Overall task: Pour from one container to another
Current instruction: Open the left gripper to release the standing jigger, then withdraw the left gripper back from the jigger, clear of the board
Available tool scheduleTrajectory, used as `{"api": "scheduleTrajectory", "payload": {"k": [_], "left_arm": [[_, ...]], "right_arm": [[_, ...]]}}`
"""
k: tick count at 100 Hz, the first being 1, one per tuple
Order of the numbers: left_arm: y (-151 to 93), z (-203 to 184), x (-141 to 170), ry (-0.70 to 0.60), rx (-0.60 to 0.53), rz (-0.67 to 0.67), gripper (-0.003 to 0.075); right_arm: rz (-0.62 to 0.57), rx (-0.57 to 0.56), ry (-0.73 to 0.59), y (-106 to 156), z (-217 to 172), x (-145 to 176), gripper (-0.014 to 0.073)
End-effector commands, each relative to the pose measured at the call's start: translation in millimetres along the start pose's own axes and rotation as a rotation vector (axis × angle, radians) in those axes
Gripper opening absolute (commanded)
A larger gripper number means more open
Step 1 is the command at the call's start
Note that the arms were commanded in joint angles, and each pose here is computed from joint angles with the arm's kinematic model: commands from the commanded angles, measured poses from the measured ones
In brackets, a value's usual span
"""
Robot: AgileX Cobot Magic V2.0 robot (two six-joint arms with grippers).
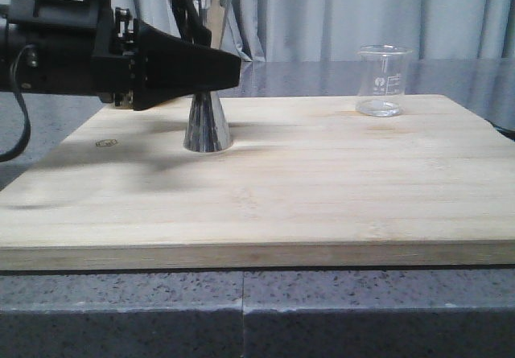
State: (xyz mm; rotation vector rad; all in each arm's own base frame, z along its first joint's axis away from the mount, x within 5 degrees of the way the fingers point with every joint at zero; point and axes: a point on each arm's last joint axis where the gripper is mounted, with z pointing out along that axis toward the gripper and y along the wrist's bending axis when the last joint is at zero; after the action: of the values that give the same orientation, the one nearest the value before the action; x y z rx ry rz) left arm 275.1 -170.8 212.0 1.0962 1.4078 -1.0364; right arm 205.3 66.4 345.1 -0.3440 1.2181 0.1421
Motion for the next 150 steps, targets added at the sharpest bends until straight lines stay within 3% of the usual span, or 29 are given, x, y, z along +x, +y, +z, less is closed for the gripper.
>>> {"api": "scheduleTrajectory", "payload": {"k": [1, 51, 74, 150], "left_arm": [[-9.9, -6.9, -35.1, -0.136, 0.054, 0.062, 0.0444], [-11.0, -9.1, -37.4, -0.070, 0.024, 0.057, 0.0445], [-6.6, -8.9, -33.4, -0.025, -0.022, 0.054, 0.0498], [4.9, -23.0, -35.0, -0.056, -0.066, -0.011, 0.0498]], "right_arm": [[-0.004, 0.021, -0.130, -4.2, -0.7, -20.5, 0.0469], [-0.004, 0.021, -0.138, -4.3, -0.8, -21.2, 0.0469], [-0.004, 0.021, -0.138, -4.3, -0.8, -21.2, 0.0469], [-0.004, 0.021, -0.138, -4.3, -0.8, -21.2, 0.0469]]}}
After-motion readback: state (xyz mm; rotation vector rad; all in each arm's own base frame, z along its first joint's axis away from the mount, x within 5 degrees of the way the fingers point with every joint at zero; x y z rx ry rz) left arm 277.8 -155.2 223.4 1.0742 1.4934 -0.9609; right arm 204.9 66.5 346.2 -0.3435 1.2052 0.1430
